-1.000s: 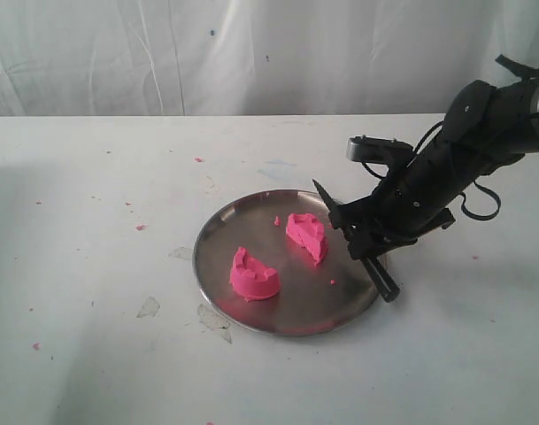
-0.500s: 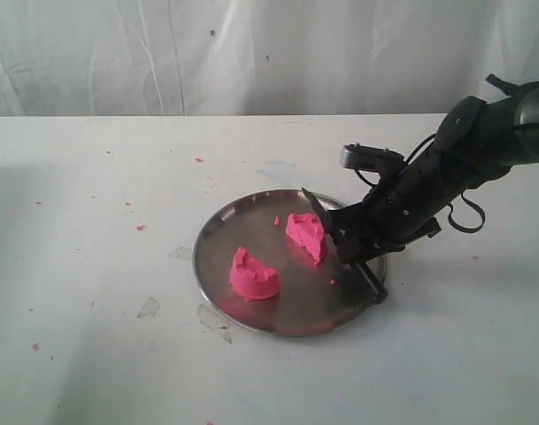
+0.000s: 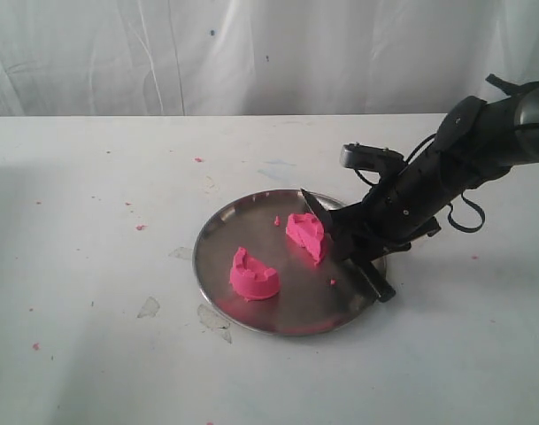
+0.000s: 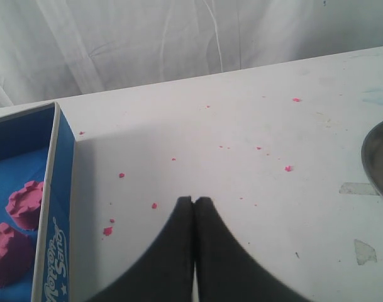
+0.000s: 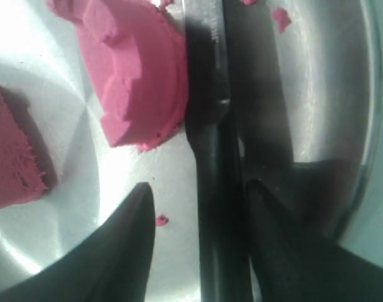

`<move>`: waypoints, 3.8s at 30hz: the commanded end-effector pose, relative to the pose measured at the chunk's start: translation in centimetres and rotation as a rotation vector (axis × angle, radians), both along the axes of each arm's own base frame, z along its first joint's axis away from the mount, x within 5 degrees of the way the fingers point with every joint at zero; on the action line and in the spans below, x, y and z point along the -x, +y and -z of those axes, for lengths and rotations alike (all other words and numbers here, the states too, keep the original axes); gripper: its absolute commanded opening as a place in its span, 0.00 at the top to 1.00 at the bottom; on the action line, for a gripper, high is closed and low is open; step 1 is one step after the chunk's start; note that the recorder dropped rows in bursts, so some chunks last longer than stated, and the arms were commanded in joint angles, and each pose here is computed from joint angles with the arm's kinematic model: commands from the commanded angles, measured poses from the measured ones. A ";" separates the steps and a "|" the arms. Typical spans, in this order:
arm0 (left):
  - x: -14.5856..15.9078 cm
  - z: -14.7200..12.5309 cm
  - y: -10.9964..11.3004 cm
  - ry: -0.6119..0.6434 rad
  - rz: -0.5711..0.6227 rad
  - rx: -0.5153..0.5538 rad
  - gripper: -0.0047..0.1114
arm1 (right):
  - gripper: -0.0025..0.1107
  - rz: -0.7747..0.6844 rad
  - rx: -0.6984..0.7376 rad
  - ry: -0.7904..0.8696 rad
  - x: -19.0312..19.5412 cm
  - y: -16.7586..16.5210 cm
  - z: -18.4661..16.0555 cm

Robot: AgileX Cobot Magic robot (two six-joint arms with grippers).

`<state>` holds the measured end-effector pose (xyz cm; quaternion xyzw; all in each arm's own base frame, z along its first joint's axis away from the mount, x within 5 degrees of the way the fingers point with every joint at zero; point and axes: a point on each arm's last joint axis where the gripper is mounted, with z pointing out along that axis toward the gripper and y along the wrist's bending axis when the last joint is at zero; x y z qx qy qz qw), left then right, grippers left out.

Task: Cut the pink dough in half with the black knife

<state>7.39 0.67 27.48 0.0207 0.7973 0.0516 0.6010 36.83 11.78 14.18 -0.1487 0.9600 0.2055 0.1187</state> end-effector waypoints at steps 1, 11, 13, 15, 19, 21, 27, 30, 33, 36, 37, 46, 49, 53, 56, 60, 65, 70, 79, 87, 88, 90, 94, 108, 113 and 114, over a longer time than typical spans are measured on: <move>0.1 0.1 0.1 -0.007 -0.002 -0.012 0.96 | 0.60 0.016 -0.009 -0.042 -0.3 -0.4 -1.3; 0.1 0.1 0.1 -0.007 -0.002 -0.012 0.96 | 0.68 0.054 0.230 -0.271 0.4 -3.8 -10.4; 0.1 0.1 0.1 -0.007 -0.002 -0.012 0.96 | 0.89 0.050 0.290 -0.223 1.0 -4.3 -10.4; 0.1 0.1 0.1 -0.007 -0.002 -0.012 0.96 | 0.98 0.088 0.288 -0.242 1.4 -4.5 -11.4; 0.1 0.1 0.1 -0.007 -0.002 -0.012 0.96 | 0.98 0.177 0.229 -0.305 3.0 -4.7 -15.1; 0.1 0.1 0.1 -0.007 -0.002 -0.012 0.96 | 0.98 0.237 0.194 -0.344 4.3 -5.0 -17.1; 0.1 0.1 0.1 -0.007 -0.002 -0.012 0.96 | 0.98 0.326 0.111 -0.685 9.9 -6.4 -23.4; 0.1 0.1 0.1 -0.007 -0.002 -0.012 0.96 | 0.98 0.351 0.058 -0.863 13.5 -7.2 -25.3; 0.1 0.1 0.1 -0.007 -0.002 -0.012 0.96 | 0.98 0.353 0.061 -1.052 17.2 -8.2 -25.8; 0.1 0.1 0.1 -0.007 -0.002 -0.012 0.96 | 0.98 0.352 0.051 -1.172 20.6 -8.9 -25.0; 0.1 0.1 0.1 -0.007 -0.002 -0.012 0.96 | 0.98 0.346 0.053 -1.208 21.6 -9.0 -24.4; 0.1 0.1 0.1 -0.007 -0.002 -0.012 0.96 | 0.98 0.352 0.006 -1.364 26.7 -9.9 -21.1; 0.1 0.1 0.1 -0.007 -0.002 -0.012 0.96 | 0.98 0.342 0.035 -1.346 27.9 -10.2 -20.9; 0.1 0.1 0.1 -0.007 -0.002 -0.012 0.96 | 0.98 0.266 0.209 -1.426 29.1 -10.8 -21.1; 0.1 0.1 0.1 -0.007 -0.002 -0.012 0.96 | 0.98 0.215 0.341 -1.496 29.7 -11.2 -21.4; 0.1 0.1 0.1 -0.007 -0.002 -0.012 0.96 | 0.98 0.294 0.380 -1.533 31.3 -12.0 -21.1; 0.1 0.1 0.1 -0.005 -0.003 -0.012 0.96 | 0.98 0.478 0.466 -1.587 33.9 -12.8 -19.8; 0.1 0.1 0.1 -0.007 -0.002 -0.012 0.96 | 0.98 0.451 0.433 -1.650 33.6 -12.3 -17.8; 0.1 0.1 0.1 -0.004 -0.003 -0.012 0.96 | 0.98 0.576 0.249 -1.136 31.4 -12.6 -4.8; 0.1 0.1 0.1 -0.006 -0.002 -0.012 0.96 | 0.98 0.573 0.211 -1.100 31.4 -12.3 -4.5; 0.1 0.1 0.1 -0.006 -0.002 -0.012 0.96 | 0.98 0.573 0.211 -1.100 31.4 -12.3 -4.5; 0.1 0.1 0.1 -0.005 -0.003 -0.012 0.96 | 0.98 0.573 0.210 -1.103 31.4 -12.3 -4.5; 0.1 0.1 0.0 -0.007 0.000 -0.012 0.96 | 0.98 0.573 0.210 -1.103 31.4 -12.3 -4.5; 1.3 7.1 0.9 0.261 -0.140 0.031 0.96 | 0.98 0.573 0.211 -1.101 31.4 -12.3 -4.5; 1.3 10.3 0.3 0.063 -0.057 -0.027 0.96 | 0.98 0.573 0.211 -1.101 31.4 -12.3 -4.5; 1.7 10.9 0.3 0.125 -0.064 -0.040 0.96 | 0.98 0.573 0.211 -1.101 31.4 -12.3 -4.5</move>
